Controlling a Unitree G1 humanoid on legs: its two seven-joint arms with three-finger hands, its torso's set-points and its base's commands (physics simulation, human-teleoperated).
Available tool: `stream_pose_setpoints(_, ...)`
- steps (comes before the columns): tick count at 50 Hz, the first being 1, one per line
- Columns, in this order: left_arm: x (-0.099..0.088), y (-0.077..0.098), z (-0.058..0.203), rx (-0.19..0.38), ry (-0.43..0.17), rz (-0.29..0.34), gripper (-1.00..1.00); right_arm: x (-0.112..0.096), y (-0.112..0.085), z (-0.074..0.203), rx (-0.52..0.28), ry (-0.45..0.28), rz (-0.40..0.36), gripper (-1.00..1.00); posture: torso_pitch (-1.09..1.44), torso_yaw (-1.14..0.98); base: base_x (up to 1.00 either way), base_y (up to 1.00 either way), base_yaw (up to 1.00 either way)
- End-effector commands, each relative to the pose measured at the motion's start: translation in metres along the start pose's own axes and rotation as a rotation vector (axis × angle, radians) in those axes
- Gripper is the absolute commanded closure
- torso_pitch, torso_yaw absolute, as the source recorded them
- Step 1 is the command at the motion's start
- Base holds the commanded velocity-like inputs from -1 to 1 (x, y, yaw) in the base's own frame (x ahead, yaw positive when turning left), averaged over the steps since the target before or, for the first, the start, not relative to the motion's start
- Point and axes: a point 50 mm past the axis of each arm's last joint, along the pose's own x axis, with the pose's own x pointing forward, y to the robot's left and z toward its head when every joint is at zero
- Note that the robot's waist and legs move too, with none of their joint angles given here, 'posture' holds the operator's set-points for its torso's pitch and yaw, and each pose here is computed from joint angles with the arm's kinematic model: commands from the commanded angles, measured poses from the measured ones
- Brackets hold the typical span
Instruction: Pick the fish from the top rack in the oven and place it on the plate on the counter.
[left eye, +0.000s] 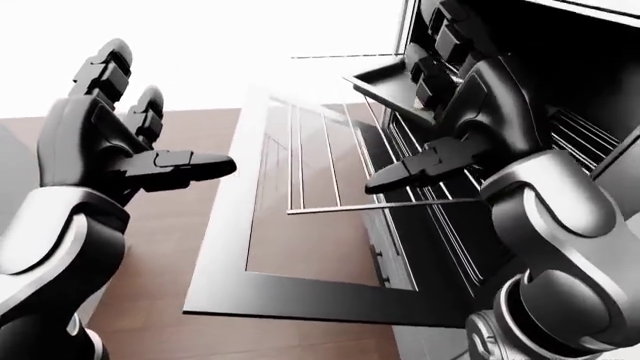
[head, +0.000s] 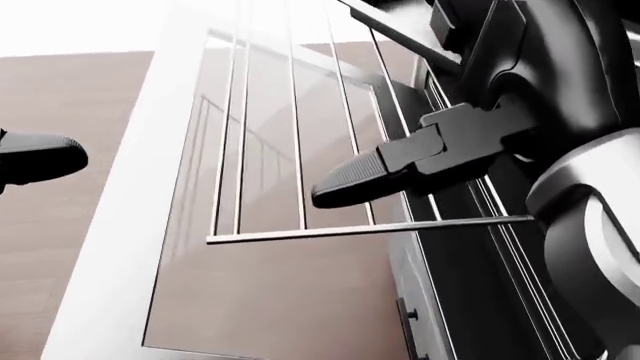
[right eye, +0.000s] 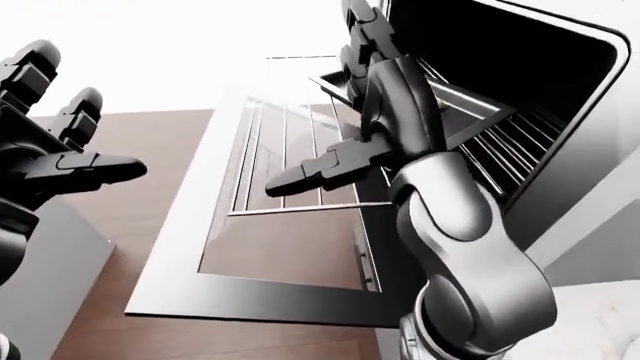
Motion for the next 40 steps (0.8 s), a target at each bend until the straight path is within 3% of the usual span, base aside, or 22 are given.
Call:
stream_pose_setpoints(1, -0.002, -0.004, 0.011, -0.007, -0.073, -0.028, -1.0, -0.002, -0.008, 0.011, -0.013, -0.075, -0.055, -1.0, 0.0, 0.0, 0.0, -0.32, 0.0)
stream_pose_setpoints(10, -0.004, -0.004, 0.013, -0.007, -0.075, -0.028, -1.0, -0.002, -0.009, 0.016, -0.01, -0.088, -0.065, -1.0, 0.0, 0.0, 0.0, -0.19, 0.0)
stream_pose_setpoints(26, -0.001, -0.007, 0.018, 0.006, -0.082, -0.032, -1.0, 0.038, -0.027, 0.023, -0.039, -0.04, -0.136, -1.0, 0.0, 0.0, 0.01, 0.0, 0.0)
stream_pose_setpoints(40, -0.001, -0.002, 0.024, 0.001, -0.09, -0.03, -1.0, 0.04, -0.021, 0.029, -0.045, -0.058, -0.119, -1.0, 0.0, 0.0, 0.16, 0.0, 0.0)
